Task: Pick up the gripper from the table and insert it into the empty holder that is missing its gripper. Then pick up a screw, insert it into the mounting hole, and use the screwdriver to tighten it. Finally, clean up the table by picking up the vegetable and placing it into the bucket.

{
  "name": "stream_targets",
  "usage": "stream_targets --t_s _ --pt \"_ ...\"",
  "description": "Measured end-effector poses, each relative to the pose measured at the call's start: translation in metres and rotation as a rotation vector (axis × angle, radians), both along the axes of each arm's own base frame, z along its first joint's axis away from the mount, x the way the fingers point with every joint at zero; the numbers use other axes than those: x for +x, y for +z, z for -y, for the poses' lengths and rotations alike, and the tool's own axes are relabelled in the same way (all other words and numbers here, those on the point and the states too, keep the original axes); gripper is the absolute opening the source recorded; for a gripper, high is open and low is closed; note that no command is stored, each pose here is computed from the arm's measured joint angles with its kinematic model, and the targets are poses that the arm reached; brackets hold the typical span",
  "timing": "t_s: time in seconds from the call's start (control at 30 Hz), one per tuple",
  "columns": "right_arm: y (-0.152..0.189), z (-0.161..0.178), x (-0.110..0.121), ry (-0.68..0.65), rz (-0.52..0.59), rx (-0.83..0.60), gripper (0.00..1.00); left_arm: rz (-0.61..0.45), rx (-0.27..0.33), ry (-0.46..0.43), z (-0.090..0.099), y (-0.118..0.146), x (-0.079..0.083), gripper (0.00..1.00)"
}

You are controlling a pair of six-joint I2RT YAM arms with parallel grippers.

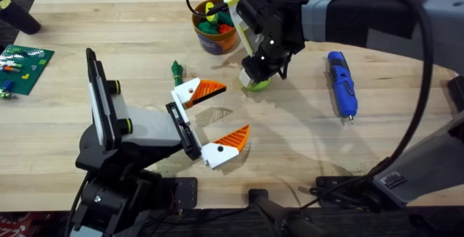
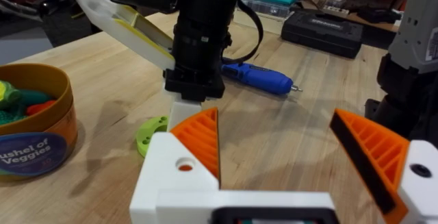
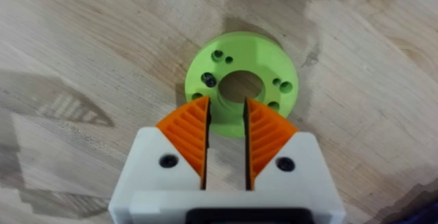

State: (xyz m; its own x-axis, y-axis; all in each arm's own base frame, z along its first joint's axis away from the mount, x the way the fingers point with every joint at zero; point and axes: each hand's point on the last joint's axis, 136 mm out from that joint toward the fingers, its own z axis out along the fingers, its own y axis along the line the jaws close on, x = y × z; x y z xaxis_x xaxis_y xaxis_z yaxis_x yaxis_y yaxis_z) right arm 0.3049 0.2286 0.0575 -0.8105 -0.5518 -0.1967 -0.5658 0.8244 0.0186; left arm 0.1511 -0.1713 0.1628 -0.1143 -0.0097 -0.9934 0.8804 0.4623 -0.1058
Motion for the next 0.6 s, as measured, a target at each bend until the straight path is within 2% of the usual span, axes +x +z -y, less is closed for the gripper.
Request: stream_targets --t_s 0.6 --pt "0.002 -0.011 -0.001 0.024 0.017 0.015 0.284 -0.001 -0.002 0.0 0.0 0.0 0.0 0.985"
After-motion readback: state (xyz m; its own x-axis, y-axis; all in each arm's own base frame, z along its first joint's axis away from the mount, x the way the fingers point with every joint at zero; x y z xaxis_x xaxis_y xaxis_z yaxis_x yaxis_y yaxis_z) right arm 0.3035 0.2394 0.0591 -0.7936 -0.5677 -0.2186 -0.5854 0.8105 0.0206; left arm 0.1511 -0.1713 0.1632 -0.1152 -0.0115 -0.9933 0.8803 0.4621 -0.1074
